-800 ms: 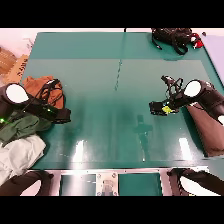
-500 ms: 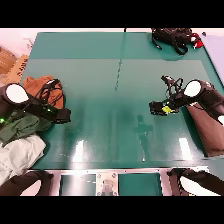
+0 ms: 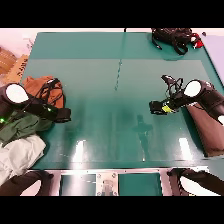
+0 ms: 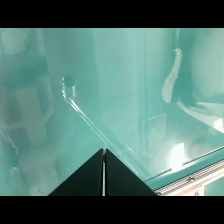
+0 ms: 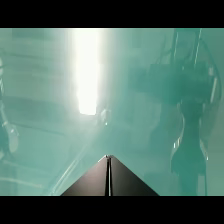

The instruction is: Fold the shirts.

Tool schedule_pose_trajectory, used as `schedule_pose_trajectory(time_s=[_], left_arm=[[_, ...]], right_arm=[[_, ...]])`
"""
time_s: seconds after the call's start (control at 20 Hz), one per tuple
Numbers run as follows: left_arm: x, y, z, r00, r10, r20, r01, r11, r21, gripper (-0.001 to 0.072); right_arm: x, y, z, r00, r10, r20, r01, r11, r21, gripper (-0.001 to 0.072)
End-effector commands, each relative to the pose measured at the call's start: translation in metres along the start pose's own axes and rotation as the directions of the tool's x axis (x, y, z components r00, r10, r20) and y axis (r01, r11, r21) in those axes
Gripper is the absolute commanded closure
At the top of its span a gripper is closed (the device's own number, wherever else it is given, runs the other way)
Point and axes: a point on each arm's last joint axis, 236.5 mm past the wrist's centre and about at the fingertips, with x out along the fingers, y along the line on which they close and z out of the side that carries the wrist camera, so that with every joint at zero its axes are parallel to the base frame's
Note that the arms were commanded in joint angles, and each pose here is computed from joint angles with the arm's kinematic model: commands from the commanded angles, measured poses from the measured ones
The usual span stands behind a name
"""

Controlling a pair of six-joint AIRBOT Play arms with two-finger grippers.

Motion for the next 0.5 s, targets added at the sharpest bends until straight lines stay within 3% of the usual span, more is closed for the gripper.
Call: schedule_pose_trajectory(time_s=[0.0, 0.1, 0.15, 0.2, 0.25, 0.35, 0.45], left_arm=[[0.000, -0.003, 0.009, 0.999, -0.014, 0.039, 0.014, 1.000, -0.004, 0.0688], [-0.001, -0.001, 0.018, 0.997, -0.002, 0.075, 0.002, 1.000, -0.001, 0.0687], [-0.001, 0.008, 0.023, 0.995, 0.033, 0.098, -0.034, 0.999, 0.009, 0.0646], [-0.003, 0.023, 0.030, 0.987, 0.098, 0.127, -0.103, 0.994, 0.029, 0.0273], [-0.009, 0.049, 0.042, 0.962, 0.209, 0.178, -0.219, 0.975, 0.039, -0.0013], [-0.032, 0.102, 0.064, 0.863, 0.429, 0.268, -0.459, 0.887, 0.058, -0.0012], [-0.052, 0.142, 0.088, 0.758, 0.554, 0.344, -0.609, 0.789, 0.073, -0.0013]], right_arm=[[0.000, 0.001, 0.005, 1.000, 0.002, 0.020, -0.002, 1.000, 0.000, 0.0694], [0.000, 0.002, 0.006, 1.000, 0.007, 0.024, -0.007, 1.000, 0.002, 0.0694], [0.000, 0.004, 0.007, 0.999, 0.017, 0.031, -0.017, 1.000, 0.006, 0.0694], [0.000, 0.006, 0.010, 0.999, 0.025, 0.041, -0.025, 1.000, 0.009, 0.0693], [0.000, 0.008, 0.010, 0.999, 0.031, 0.043, -0.032, 0.999, 0.012, 0.0694], [0.000, 0.008, 0.014, 0.998, 0.032, 0.058, -0.033, 0.999, 0.012, 0.0694], [0.000, 0.008, 0.017, 0.997, 0.033, 0.072, -0.034, 0.999, 0.012, 0.0694]])
